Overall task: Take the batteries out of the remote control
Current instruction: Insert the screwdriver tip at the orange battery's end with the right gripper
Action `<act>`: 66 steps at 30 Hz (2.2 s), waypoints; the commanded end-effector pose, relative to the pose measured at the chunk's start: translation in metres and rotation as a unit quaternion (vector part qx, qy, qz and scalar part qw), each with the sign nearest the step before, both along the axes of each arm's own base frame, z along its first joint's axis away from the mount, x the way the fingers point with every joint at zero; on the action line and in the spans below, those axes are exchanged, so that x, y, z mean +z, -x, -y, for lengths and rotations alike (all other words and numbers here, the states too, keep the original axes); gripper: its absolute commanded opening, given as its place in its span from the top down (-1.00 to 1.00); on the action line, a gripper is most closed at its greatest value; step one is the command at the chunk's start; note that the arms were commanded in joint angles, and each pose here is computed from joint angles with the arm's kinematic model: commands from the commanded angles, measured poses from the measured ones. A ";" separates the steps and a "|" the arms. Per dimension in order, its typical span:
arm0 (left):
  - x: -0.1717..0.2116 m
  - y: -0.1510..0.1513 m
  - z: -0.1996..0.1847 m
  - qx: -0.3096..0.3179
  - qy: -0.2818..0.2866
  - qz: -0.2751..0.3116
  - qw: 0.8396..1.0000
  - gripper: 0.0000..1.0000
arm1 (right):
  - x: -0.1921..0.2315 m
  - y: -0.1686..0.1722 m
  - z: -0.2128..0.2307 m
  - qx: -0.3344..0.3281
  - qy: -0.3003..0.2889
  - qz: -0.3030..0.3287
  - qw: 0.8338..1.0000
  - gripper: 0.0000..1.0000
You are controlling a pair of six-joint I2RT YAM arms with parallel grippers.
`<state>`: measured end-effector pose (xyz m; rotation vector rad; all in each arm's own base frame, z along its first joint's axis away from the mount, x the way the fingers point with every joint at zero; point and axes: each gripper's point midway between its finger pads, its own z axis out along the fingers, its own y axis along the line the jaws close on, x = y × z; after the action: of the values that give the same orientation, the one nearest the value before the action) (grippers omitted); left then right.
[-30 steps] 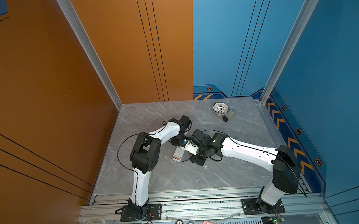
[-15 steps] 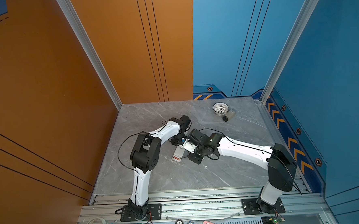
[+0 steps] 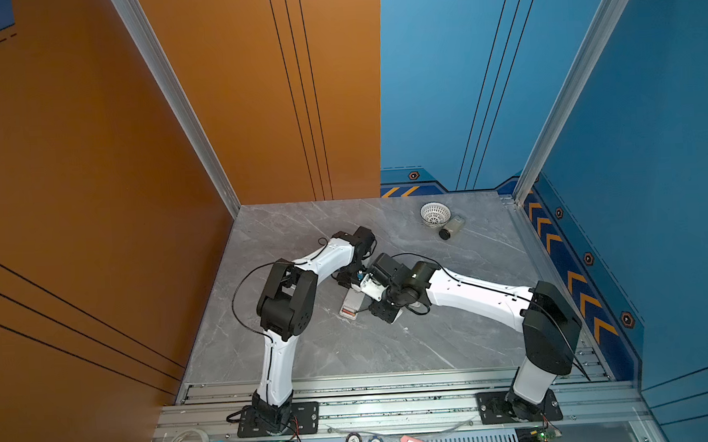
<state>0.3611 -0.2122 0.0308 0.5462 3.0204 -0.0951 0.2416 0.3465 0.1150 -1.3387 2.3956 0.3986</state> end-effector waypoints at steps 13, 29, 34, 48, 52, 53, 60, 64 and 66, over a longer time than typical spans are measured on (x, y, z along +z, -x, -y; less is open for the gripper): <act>0.000 -0.004 -0.001 -0.004 0.006 -0.007 1.000 1.00 | 0.023 0.003 0.002 -0.011 -0.020 0.005 1.000 1.00; 0.000 -0.006 -0.001 -0.005 0.008 -0.006 1.000 1.00 | 0.013 0.005 -0.001 -0.005 -0.013 -0.014 1.000 1.00; -0.001 -0.006 -0.001 -0.006 0.007 -0.008 1.000 1.00 | 0.014 0.007 0.000 -0.004 -0.013 -0.015 1.000 1.00; -0.001 -0.005 -0.004 -0.007 0.006 -0.009 1.000 1.00 | 0.014 0.014 0.002 -0.004 -0.008 -0.021 1.000 1.00; -0.002 -0.005 -0.003 -0.007 0.006 -0.010 1.000 1.00 | 0.012 0.016 0.002 -0.004 -0.006 -0.024 1.000 1.00; -0.002 -0.005 -0.003 -0.007 0.007 -0.009 1.000 1.00 | 0.010 0.016 0.002 -0.004 -0.005 -0.026 1.000 1.00; -0.002 -0.005 -0.003 -0.005 0.008 -0.009 1.000 1.00 | 0.007 0.020 -0.004 0.006 -0.001 -0.031 0.999 1.00; -0.002 -0.004 -0.001 -0.008 0.009 -0.011 1.000 1.00 | 0.002 0.023 -0.005 0.012 0.008 -0.040 0.999 1.00; -0.002 -0.003 -0.001 -0.008 0.009 -0.011 1.000 1.00 | 0.000 0.026 -0.005 0.018 0.017 -0.048 0.999 1.00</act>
<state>0.3622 -0.2103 0.0305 0.5686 3.0265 -0.1175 0.2339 0.3486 0.1225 -1.3315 2.4196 0.4131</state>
